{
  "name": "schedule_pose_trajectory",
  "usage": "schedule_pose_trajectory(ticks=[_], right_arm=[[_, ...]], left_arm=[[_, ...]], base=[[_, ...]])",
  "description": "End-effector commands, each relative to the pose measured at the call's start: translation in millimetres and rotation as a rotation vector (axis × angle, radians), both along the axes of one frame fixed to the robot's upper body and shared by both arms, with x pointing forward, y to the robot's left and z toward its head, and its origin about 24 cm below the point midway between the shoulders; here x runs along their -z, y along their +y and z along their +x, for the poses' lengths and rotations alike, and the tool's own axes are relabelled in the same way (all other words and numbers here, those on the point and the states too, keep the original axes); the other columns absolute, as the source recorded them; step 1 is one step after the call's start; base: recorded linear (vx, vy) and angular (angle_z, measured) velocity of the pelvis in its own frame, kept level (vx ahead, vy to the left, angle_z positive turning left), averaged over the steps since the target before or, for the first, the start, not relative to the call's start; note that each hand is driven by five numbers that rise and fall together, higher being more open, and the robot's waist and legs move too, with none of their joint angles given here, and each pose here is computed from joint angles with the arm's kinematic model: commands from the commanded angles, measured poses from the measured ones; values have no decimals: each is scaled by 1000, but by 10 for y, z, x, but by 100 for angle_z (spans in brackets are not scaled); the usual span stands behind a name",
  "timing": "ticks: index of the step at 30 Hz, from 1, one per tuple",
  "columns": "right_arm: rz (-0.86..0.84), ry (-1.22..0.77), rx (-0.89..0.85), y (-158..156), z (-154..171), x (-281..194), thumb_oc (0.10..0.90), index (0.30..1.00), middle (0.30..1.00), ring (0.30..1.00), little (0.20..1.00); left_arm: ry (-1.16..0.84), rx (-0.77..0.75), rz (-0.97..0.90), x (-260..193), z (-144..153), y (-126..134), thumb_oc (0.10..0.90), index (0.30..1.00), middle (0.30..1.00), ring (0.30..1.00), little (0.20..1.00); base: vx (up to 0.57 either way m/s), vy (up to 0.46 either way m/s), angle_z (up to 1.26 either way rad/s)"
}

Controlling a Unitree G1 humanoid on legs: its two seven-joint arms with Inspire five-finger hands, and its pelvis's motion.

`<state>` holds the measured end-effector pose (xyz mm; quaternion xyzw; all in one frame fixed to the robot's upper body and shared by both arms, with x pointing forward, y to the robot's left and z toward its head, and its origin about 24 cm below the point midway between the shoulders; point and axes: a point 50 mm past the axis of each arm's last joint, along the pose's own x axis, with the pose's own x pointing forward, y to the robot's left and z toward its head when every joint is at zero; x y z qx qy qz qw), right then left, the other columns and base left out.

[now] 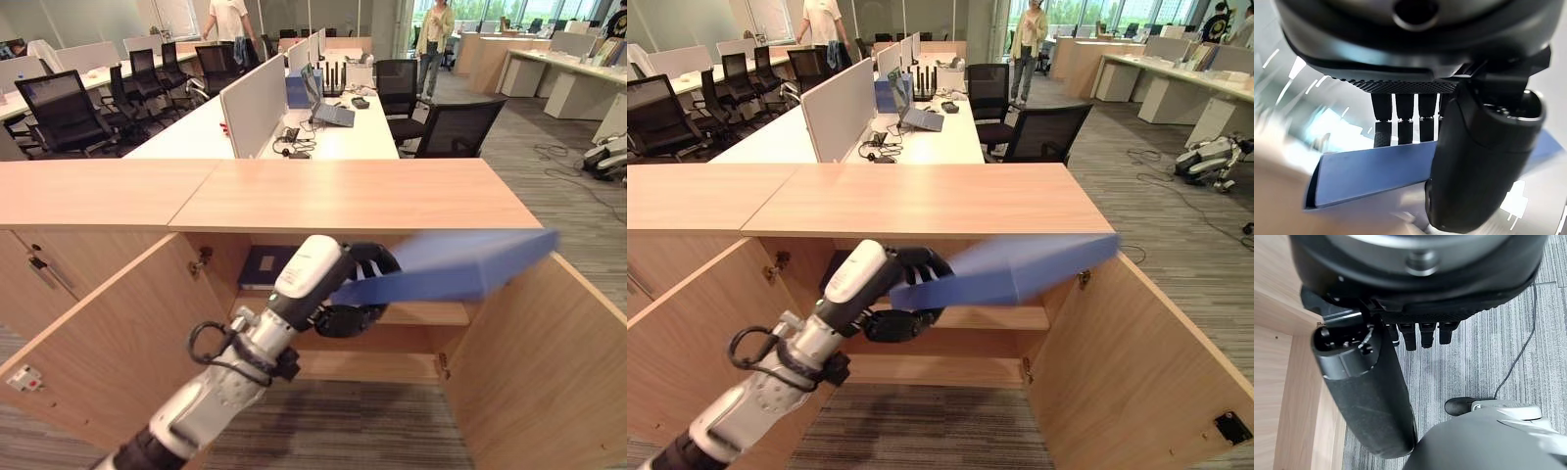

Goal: Put the empty folder in the office cabinet

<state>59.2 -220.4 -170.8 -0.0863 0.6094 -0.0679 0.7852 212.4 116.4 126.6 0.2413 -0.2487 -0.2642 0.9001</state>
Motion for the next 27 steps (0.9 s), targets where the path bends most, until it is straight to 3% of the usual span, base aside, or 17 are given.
schedule_pose_trajectory(ticks=[1, 9, 16, 19, 22, 27], right_arm=[[87, 1, -45, 271, 99, 35, 800, 900, 900, 900, 900], [108, -13, -68, 302, 159, 27, 800, 900, 900, 900, 900], [101, -42, -126, 302, 239, 6, 800, 900, 900, 900, 900], [47, -123, -314, 314, 471, -70, 800, 900, 900, 900, 900], [20, -335, -526, 424, 892, -312, 800, 900, 900, 900, 900], [-70, -620, -777, 417, 1329, -847, 800, 900, 900, 900, 900]], left_arm=[[-92, -24, -250, -414, 117, 147, 400, 300, 300, 300, 300], [12, -132, -198, -171, 68, 347, 400, 300, 300, 300, 300], [61, -153, 34, 38, -6, 461, 400, 300, 300, 300, 300], [169, -129, 294, 332, -75, 574, 400, 300, 300, 300, 300], [253, -148, 367, 509, -138, 696, 400, 300, 300, 300, 300], [390, -136, 228, 623, -225, 709, 400, 300, 300, 300, 300]], base=[[5, 1, 5], [-1, -3, 7], [3, -3, 2], [7, -4, -4], [0, -1, -5], [0, 3, -9]])
